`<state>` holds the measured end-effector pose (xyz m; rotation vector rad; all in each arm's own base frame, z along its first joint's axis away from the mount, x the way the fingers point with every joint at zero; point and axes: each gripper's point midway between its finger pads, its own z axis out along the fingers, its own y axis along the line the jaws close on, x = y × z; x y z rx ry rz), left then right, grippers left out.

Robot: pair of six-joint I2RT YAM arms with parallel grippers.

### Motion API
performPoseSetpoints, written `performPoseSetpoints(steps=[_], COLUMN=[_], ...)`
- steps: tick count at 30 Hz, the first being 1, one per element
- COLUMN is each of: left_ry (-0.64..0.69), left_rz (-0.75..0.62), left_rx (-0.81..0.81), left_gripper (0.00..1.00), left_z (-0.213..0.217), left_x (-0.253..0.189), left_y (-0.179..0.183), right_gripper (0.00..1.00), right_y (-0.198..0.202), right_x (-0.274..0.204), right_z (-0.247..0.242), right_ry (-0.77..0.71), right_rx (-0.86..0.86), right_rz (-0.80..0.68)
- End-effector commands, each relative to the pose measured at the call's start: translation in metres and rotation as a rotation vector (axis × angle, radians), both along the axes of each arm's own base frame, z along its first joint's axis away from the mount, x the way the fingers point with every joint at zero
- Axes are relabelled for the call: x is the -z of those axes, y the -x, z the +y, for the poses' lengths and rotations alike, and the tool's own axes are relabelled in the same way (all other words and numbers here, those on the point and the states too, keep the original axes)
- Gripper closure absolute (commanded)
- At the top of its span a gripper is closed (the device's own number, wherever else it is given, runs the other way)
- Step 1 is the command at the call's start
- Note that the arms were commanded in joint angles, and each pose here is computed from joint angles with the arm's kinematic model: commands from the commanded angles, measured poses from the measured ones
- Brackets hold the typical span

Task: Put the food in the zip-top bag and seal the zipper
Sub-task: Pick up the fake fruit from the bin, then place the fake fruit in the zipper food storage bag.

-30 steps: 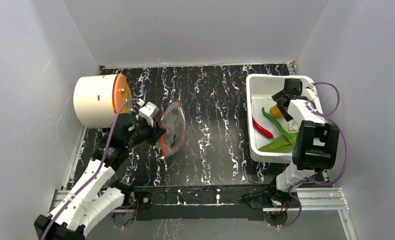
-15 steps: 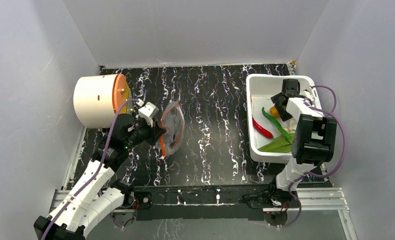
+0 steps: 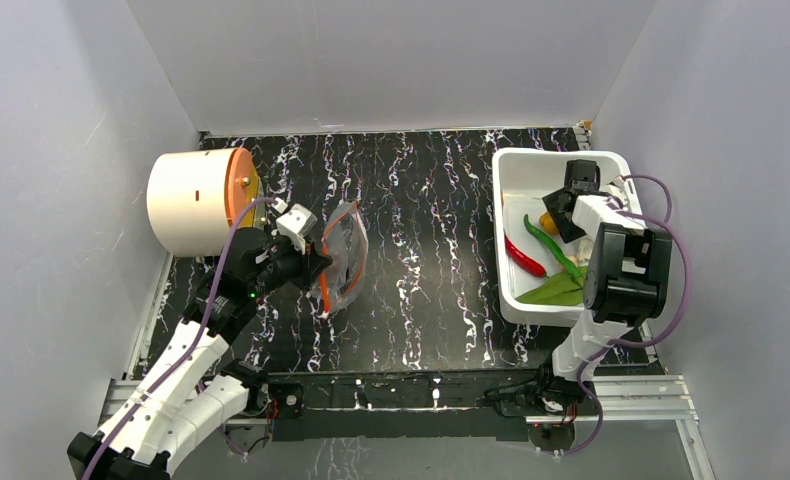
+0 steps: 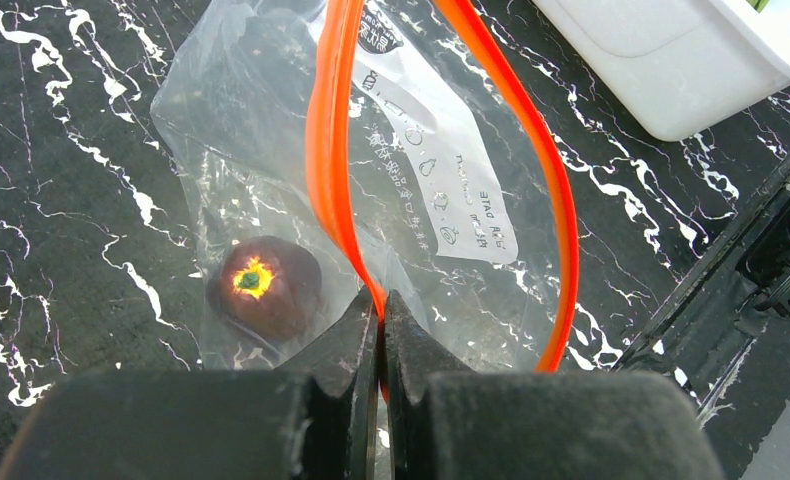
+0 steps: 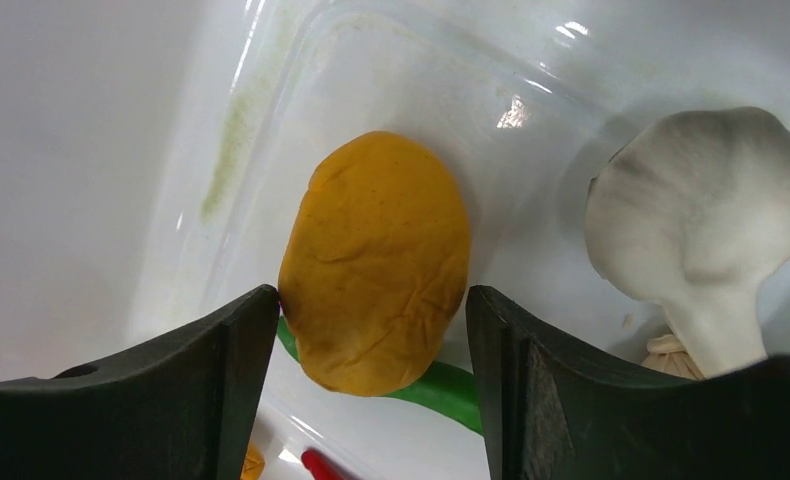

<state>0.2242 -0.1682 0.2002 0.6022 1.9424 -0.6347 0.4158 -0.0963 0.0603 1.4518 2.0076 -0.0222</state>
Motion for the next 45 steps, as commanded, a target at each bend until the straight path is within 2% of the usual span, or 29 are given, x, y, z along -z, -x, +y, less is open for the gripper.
performPoseSetpoints(steps=[1, 4, 8, 17, 25, 37, 45], left_ry=[0.006, 0.005, 0.006, 0.005, 0.006, 0.004, 0.002], left_rz=[-0.032, -0.034, -0.036, -0.035, -0.033, -0.026, -0.019], left_rx=[0.007, 0.005, 0.004, 0.003, 0.003, 0.0, -0.003], left_gripper=[1.0, 1.0, 1.0, 1.0, 1.0, 1.0, 1.0], left_z=[-0.001, -0.001, 0.0, 0.0, 0.0, 0.0, 0.0], left_x=[-0.004, -0.005, -0.005, -0.005, -0.005, -0.002, 0.0], left_y=[-0.001, -0.001, -0.001, -0.001, -0.001, -0.002, -0.002], right_gripper=[0.34, 0.37, 0.48, 0.51, 0.53, 0.54, 0.51], right_y=[-0.006, -0.006, -0.007, -0.007, -0.003, 0.01, 0.034], right_x=[0.007, 0.011, 0.008, -0.004, -0.043, -0.118, -0.17], right_z=[-0.005, -0.004, -0.003, -0.003, 0.001, 0.049, 0.132], right_ry=[-0.007, -0.013, -0.012, 0.018, 0.06, 0.068, 0.091], right_rx=[0.015, 0.008, -0.007, -0.046, -0.116, -0.436, -0.748], right_rz=[0.0, 0.009, -0.01, -0.026, -0.097, -0.26, -0.391])
